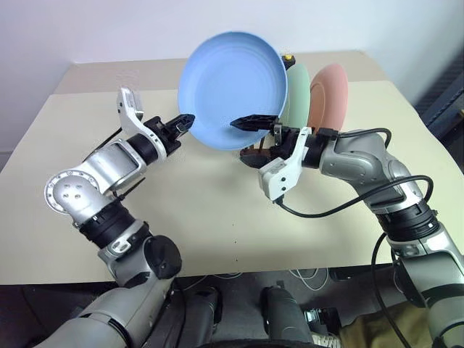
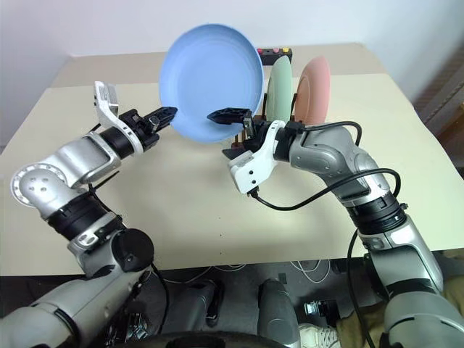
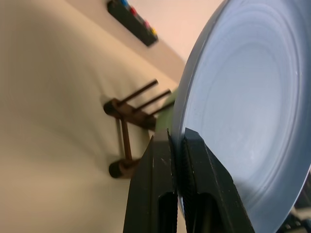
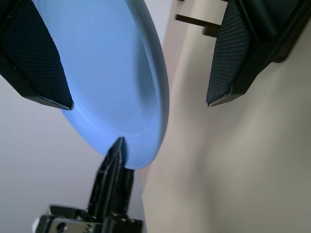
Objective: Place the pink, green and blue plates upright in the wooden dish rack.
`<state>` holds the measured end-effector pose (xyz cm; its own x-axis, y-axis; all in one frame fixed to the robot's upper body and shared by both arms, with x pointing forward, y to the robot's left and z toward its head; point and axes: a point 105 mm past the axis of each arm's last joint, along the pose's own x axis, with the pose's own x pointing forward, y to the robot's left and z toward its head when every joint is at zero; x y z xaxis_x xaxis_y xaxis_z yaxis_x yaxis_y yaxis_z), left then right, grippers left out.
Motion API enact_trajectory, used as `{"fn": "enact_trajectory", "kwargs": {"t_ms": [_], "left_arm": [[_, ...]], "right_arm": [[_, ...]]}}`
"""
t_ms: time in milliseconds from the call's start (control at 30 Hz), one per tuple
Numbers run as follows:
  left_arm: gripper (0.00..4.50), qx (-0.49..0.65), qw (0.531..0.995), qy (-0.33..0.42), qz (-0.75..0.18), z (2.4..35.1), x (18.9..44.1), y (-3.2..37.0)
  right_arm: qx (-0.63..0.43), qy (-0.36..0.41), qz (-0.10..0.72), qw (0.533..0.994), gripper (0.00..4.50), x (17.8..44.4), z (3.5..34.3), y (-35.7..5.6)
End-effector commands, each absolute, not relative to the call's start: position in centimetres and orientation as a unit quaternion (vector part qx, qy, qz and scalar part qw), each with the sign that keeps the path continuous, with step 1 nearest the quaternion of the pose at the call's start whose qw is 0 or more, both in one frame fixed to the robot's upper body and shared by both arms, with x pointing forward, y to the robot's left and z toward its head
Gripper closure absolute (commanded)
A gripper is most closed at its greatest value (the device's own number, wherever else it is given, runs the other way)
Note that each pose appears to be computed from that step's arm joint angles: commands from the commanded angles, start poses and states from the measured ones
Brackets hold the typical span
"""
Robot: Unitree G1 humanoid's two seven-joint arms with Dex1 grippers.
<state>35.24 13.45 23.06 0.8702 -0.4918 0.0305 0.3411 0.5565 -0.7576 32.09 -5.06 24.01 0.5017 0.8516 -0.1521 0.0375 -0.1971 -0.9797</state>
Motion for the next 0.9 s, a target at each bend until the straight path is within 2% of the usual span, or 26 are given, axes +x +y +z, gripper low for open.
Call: {"fn": "enact_trajectory", "kwargs": {"t_ms": [33,267,367,400,600,733,833,900], "left_arm": [[4.48,-0.399,0.884,0.049,-0.238,24.7,34.7,13.1],[4.48,-0.398,0.885,0.037,-0.241,25.0,34.6,12.3],[4.5,-0.395,0.885,0.038,-0.244,25.1,34.5,12.1],[4.5,-0.398,0.882,0.037,-0.249,25.2,34.5,11.9],[4.5,-0.395,0.883,0.041,-0.251,25.1,34.3,11.8],[4.5,-0.383,0.886,0.027,-0.261,25.7,34.2,11.9],[4.5,-0.378,0.886,-0.019,-0.267,27.1,34.2,12.4],[4.5,-0.371,0.886,-0.014,-0.277,26.8,34.2,12.3]], "right_arm": [[-0.678,-0.351,0.345,0.546,0.0,32.2,25.9,-4.9],[-0.678,-0.338,0.346,0.554,0.0,32.5,25.3,-4.8],[-0.672,-0.328,0.353,0.562,0.87,32.6,25.0,-4.7],[-0.673,-0.326,0.352,0.563,1.29,32.7,24.9,-4.8],[-0.673,-0.322,0.348,0.568,4.4,32.9,25.1,-5.0],[-0.672,-0.32,0.349,0.569,4.46,32.9,25.2,-5.1],[-0.672,-0.324,0.347,0.568,4.46,32.9,25.4,-5.0],[-0.672,-0.325,0.346,0.568,4.46,32.9,25.4,-5.0]]}}
